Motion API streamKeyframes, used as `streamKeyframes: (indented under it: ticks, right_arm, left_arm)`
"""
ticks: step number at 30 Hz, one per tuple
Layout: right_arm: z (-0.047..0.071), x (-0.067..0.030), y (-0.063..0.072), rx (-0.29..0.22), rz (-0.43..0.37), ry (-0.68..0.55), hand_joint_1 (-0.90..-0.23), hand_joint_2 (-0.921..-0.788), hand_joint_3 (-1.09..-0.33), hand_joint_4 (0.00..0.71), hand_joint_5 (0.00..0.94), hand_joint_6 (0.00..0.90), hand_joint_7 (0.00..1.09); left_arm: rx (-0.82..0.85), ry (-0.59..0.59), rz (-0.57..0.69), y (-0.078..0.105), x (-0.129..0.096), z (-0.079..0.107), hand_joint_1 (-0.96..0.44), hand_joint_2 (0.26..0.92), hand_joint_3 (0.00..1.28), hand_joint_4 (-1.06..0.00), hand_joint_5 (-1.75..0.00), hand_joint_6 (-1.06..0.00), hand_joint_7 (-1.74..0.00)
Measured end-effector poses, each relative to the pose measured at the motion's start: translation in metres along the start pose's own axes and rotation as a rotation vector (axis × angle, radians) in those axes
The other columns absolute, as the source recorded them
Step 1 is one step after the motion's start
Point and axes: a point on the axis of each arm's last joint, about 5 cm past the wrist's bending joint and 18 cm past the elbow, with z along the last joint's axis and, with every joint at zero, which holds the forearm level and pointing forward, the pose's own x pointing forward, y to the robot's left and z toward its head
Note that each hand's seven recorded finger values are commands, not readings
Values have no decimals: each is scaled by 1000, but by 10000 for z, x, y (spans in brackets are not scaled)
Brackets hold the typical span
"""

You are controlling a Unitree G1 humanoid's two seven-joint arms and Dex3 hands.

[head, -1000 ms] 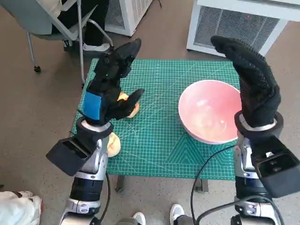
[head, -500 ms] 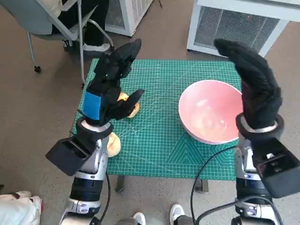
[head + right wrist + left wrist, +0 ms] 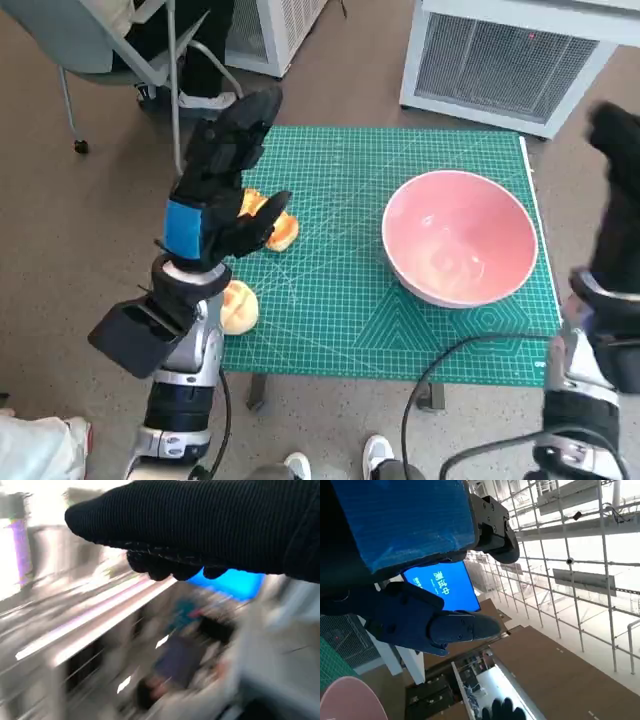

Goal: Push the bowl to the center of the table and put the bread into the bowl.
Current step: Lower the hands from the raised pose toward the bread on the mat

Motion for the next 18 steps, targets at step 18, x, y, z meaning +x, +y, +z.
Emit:
streamKeyframes:
  ticks: [18]
  right_arm:
    - [-390, -518, -41, 13, -129, 395, -499, -921, -902, 210, 0, 44, 501]
  left_arm:
    - [1, 18, 3, 10, -39, -39, -496, 921, 349, -354, 0, -232, -392]
